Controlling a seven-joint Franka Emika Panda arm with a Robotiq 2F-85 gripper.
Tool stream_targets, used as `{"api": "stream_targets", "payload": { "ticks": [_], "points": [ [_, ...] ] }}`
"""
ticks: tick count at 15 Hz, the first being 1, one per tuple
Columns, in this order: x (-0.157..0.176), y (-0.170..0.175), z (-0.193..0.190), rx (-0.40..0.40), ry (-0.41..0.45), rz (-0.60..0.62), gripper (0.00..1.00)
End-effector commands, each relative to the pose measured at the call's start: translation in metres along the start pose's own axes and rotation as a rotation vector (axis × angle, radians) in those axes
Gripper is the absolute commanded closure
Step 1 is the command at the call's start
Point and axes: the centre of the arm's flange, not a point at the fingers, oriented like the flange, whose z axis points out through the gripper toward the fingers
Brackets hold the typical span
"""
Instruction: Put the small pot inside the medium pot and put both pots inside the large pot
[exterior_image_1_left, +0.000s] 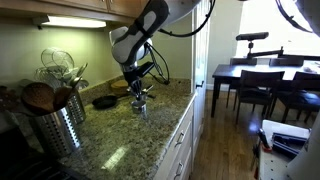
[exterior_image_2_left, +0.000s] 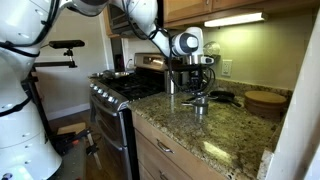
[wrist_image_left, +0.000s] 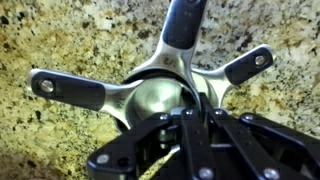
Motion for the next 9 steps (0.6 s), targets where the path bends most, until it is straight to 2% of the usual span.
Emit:
{"api": "stream_targets", "payload": {
  "ticks": [1, 9],
  "points": [
    [0.007, -0.001, -0.01, -0.022, -0.012, -0.025, 0.93],
    [0.022, -0.006, 0.0, -0.004, -0.014, -0.045, 0.93]
  ]
}}
